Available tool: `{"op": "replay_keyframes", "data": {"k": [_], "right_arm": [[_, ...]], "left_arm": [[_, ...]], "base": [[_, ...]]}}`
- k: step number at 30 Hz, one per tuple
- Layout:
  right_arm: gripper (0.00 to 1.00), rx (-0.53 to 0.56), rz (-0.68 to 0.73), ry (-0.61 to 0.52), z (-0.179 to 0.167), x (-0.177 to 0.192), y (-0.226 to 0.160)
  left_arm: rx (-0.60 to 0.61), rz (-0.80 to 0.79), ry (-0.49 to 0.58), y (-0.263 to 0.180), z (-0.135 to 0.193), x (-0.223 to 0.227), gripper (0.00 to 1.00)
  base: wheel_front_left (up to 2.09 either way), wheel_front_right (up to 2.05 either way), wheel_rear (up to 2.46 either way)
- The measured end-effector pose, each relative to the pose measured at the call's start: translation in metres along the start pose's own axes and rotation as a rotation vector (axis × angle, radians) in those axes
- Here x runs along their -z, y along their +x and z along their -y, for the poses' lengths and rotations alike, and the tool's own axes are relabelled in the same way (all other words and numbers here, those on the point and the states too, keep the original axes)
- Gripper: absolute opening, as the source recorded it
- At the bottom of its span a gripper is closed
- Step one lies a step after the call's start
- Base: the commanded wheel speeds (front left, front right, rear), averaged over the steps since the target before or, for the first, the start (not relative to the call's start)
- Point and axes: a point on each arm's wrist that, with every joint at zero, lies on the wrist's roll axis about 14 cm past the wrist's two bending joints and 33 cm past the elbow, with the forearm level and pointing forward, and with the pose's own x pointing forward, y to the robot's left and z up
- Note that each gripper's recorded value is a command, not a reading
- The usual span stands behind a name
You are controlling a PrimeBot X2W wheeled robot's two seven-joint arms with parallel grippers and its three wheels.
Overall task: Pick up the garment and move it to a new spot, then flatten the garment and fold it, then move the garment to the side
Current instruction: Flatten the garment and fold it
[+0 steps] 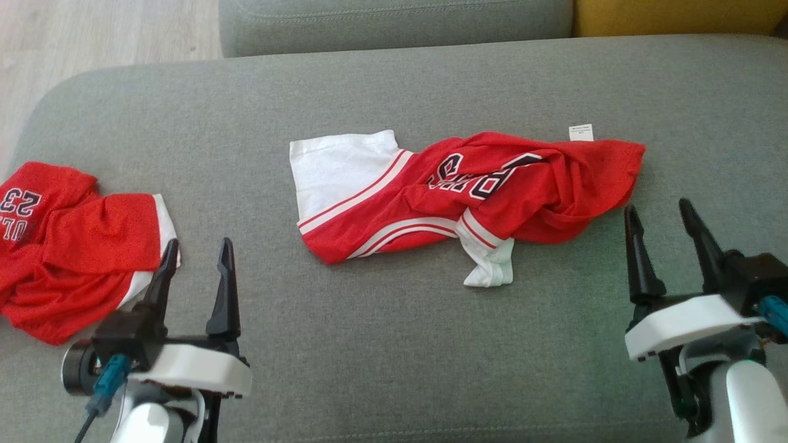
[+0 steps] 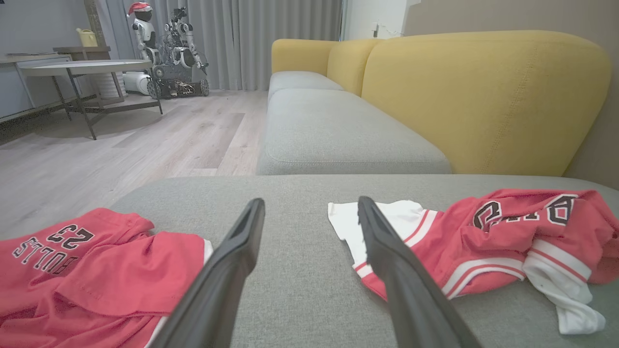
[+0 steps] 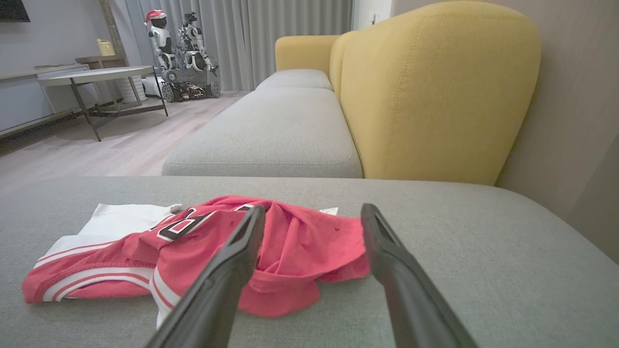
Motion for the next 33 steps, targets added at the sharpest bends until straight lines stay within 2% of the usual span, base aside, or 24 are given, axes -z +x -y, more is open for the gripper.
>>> {"op": "replay_keyframes", "data": {"k": [33], "right_arm": [[1.00, -0.016, -0.017, 0.038, -0.0052, 0.0025, -0.0017]], "left_arm": [[0.009, -0.047, -0.016, -0.0018, 0.0029, 0.0103, 1.00]], "base": [[0.00, 0.00, 0.00]]}}
